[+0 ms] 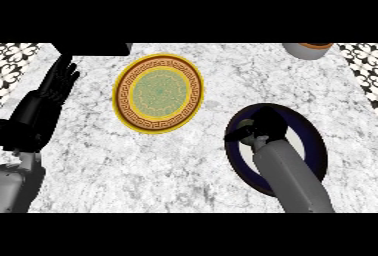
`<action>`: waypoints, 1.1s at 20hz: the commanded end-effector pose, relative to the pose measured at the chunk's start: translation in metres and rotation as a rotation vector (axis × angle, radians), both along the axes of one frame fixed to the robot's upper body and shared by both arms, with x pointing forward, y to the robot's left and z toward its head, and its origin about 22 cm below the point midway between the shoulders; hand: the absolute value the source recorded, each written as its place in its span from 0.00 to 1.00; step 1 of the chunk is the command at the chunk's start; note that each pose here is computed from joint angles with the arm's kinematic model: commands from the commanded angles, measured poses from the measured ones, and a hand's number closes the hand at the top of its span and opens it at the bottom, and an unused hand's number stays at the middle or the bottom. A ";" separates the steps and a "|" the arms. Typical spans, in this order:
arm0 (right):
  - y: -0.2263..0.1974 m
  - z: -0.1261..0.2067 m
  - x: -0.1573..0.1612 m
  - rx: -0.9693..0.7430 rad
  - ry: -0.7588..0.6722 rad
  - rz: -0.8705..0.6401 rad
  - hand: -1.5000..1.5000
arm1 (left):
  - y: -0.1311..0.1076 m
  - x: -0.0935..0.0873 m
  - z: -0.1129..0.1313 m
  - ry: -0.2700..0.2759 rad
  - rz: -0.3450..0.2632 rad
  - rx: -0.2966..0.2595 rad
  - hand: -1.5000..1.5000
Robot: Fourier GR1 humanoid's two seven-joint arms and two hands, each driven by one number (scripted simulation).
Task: Pick the squash from the plate and place it in the plate
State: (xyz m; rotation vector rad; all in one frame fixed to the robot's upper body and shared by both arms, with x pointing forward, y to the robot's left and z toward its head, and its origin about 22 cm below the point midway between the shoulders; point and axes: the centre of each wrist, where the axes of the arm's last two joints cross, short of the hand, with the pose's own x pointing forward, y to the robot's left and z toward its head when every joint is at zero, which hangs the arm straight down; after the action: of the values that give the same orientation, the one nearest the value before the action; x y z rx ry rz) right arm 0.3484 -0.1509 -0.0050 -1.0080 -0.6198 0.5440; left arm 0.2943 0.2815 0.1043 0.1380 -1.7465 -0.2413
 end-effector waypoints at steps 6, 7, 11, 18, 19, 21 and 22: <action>-0.070 0.060 0.038 -0.263 -0.084 0.711 1.00 | -0.020 0.008 0.010 -0.043 -0.070 -0.012 0.50; -0.084 0.071 0.043 -0.284 -0.113 0.754 1.00 | -0.018 0.007 0.007 -0.035 -0.075 -0.012 0.50; -0.126 0.105 0.057 -0.295 -0.256 0.911 1.00 | -0.021 0.008 0.008 -0.039 -0.077 -0.025 0.50; -0.145 0.146 0.080 -0.069 -0.511 1.149 1.00 | -0.030 0.012 0.011 -0.035 -0.095 -0.015 0.50; -0.142 0.146 0.083 -0.044 -0.532 1.190 1.00 | -0.020 0.008 0.004 -0.031 -0.086 -0.015 0.50; -0.134 0.135 0.084 0.082 -0.615 1.257 1.00 | -0.024 0.010 0.005 -0.015 -0.082 -0.025 0.50; -0.137 0.154 0.090 0.140 -0.645 1.282 1.00 | -0.016 0.011 0.003 -0.033 -0.055 -0.008 0.50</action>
State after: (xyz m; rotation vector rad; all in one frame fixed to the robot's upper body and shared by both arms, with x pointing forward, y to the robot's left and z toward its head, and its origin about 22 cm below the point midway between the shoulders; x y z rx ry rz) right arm 0.4290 -0.2887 0.1336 -0.7099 -1.6821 1.3207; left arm 0.3044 0.2620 0.1110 0.0661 -1.7853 -0.2816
